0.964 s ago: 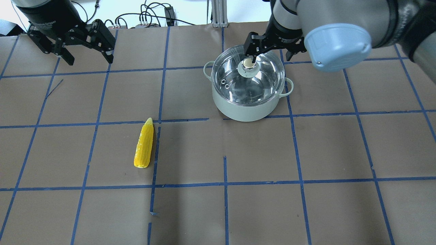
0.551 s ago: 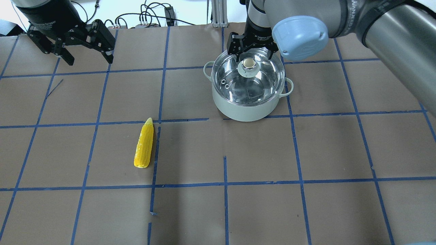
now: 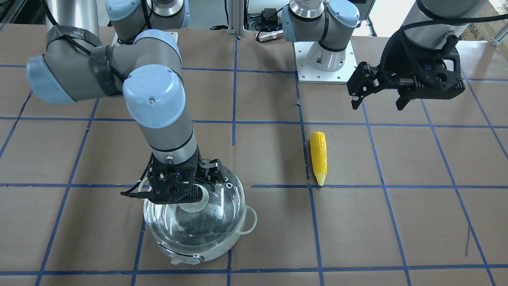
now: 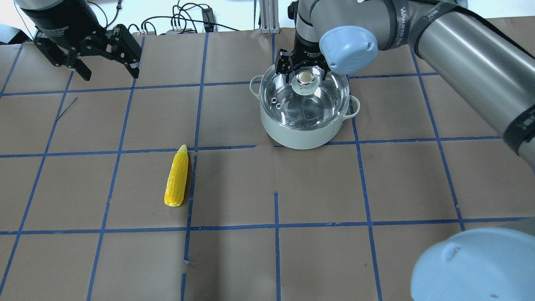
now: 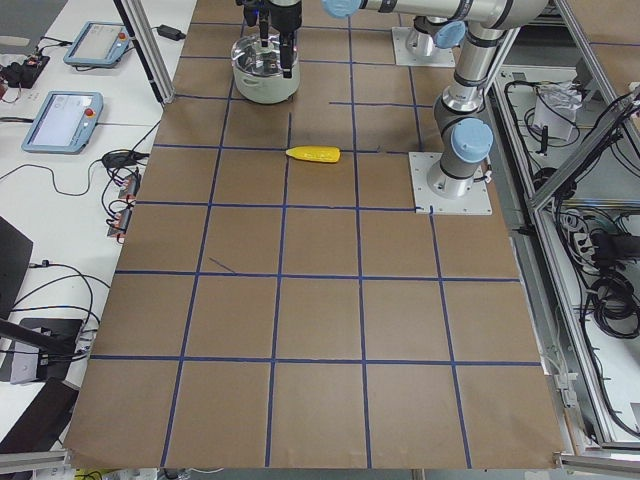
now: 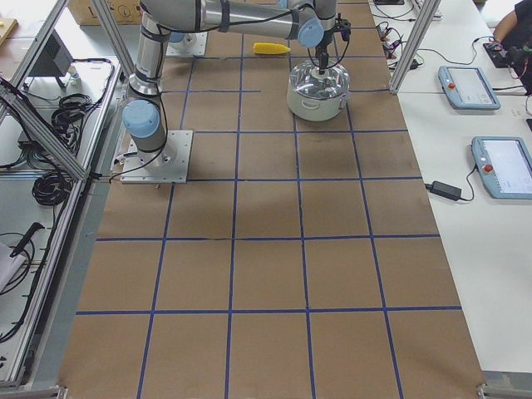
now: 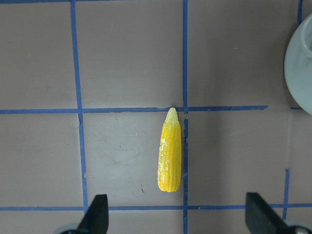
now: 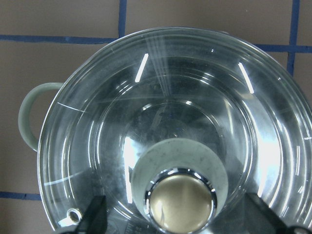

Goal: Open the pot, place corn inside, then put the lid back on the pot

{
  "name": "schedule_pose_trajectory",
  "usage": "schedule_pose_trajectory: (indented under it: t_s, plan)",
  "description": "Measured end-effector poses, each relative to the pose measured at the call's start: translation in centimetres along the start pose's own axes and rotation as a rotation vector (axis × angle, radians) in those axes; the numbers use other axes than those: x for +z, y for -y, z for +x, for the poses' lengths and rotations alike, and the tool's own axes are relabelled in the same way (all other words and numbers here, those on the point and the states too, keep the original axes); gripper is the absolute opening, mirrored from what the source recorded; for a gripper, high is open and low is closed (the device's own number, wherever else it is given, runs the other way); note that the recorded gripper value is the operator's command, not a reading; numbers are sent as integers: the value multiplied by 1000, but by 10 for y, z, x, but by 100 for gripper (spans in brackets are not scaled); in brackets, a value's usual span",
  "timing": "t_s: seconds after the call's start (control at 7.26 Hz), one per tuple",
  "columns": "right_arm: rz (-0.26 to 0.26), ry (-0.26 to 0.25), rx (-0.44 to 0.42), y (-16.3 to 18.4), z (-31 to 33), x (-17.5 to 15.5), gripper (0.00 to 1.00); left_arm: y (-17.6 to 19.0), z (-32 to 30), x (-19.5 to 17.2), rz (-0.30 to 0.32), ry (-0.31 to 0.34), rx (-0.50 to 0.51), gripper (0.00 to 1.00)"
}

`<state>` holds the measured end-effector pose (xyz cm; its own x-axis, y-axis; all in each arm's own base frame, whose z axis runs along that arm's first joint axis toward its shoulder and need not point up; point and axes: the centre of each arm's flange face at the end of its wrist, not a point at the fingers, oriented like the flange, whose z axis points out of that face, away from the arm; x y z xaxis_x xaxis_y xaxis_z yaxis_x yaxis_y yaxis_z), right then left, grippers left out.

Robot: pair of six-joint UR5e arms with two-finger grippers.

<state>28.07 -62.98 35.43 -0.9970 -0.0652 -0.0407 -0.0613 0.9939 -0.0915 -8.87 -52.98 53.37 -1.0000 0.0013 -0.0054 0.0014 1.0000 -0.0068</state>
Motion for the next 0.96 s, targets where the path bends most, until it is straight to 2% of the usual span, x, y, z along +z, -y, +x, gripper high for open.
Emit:
schedule_pose_trajectory:
  t_s: [0.14, 0.69, 0.96]
  plan:
    - [2, 0, 0, 3, 0, 4, 90, 0, 0, 0, 0, -1, 0, 100]
    - [-4, 5, 1, 5, -1, 10, 38, 0, 0, 4, -7, -1, -1, 100]
    - [0, 5, -1, 7, -1, 8, 27, 2, 2, 11, -21, -10, 1, 100]
